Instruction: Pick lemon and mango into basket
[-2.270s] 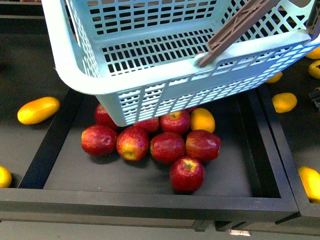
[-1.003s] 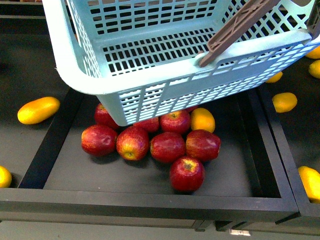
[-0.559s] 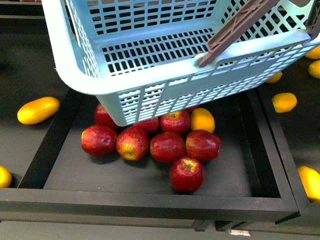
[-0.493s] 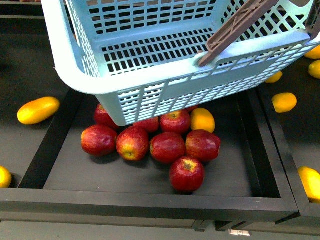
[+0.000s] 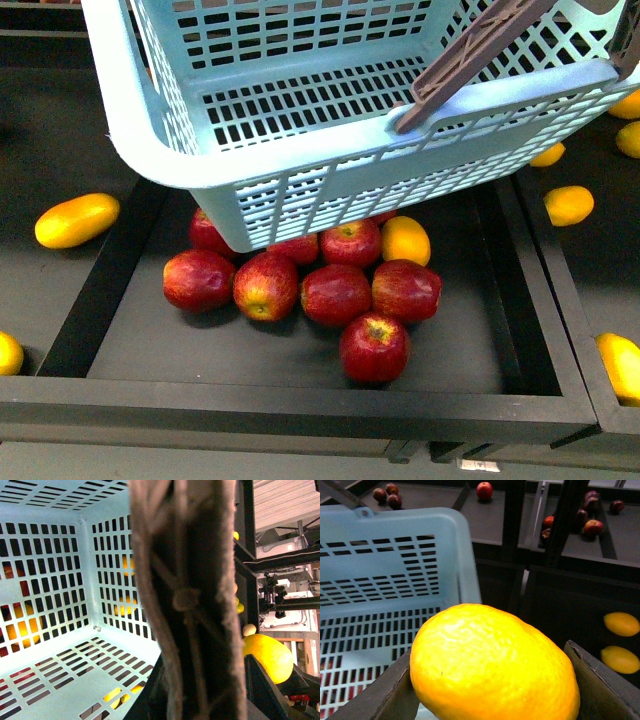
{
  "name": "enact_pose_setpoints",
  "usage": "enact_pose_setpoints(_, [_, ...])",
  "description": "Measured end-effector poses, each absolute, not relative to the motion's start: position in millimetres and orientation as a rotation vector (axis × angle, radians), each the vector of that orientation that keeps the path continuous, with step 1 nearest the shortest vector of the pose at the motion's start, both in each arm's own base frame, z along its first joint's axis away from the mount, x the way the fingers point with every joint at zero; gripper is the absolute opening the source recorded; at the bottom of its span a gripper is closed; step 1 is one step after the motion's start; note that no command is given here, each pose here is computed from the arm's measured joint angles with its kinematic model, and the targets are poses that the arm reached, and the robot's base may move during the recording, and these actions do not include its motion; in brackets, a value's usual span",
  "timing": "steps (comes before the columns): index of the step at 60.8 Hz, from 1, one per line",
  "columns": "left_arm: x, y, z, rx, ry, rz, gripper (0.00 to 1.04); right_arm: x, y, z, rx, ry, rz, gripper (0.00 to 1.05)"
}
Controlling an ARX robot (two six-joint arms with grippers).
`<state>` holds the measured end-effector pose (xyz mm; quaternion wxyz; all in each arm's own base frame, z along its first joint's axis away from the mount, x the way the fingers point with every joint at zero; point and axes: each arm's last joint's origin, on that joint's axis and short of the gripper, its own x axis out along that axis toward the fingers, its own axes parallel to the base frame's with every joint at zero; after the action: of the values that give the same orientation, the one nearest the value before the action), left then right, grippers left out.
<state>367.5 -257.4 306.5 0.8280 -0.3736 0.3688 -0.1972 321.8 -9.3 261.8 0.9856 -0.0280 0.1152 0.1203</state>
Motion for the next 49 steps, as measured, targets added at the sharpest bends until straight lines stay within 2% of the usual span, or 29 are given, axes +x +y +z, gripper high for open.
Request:
enact_pose_setpoints(13, [367.4,-257.5,306.5,-0.794,0.784,-0.419,0.05,330.1,43.5,250.1,-0.020,0.280,0.235,0.72])
enact_pose_setpoints(25, [367.5,-257.4,306.5,-0.793,0.783,-0.419,0.05,347.0,64.4,235.5,-0.009,0.327,0.182,0.72])
enact_pose_setpoints(28, [367.4,-257.5,306.5,-0.793,0.783,-0.419,0.05,348.6,65.2,234.2,0.002,0.331,0.168,0.73])
enact_pose_setpoints(37, [367.5,-257.4,306.5,-0.794,0.783,-0.418,0.05,348.6,59.5,236.1,0.027,0.325,0.092,0.97])
enact_pose_setpoints(49, [367.4,-257.5,306.5,-0.792,0.785,-0.420,0.05,320.6,23.3,249.7,0.074,0.285,-0.031,0.96])
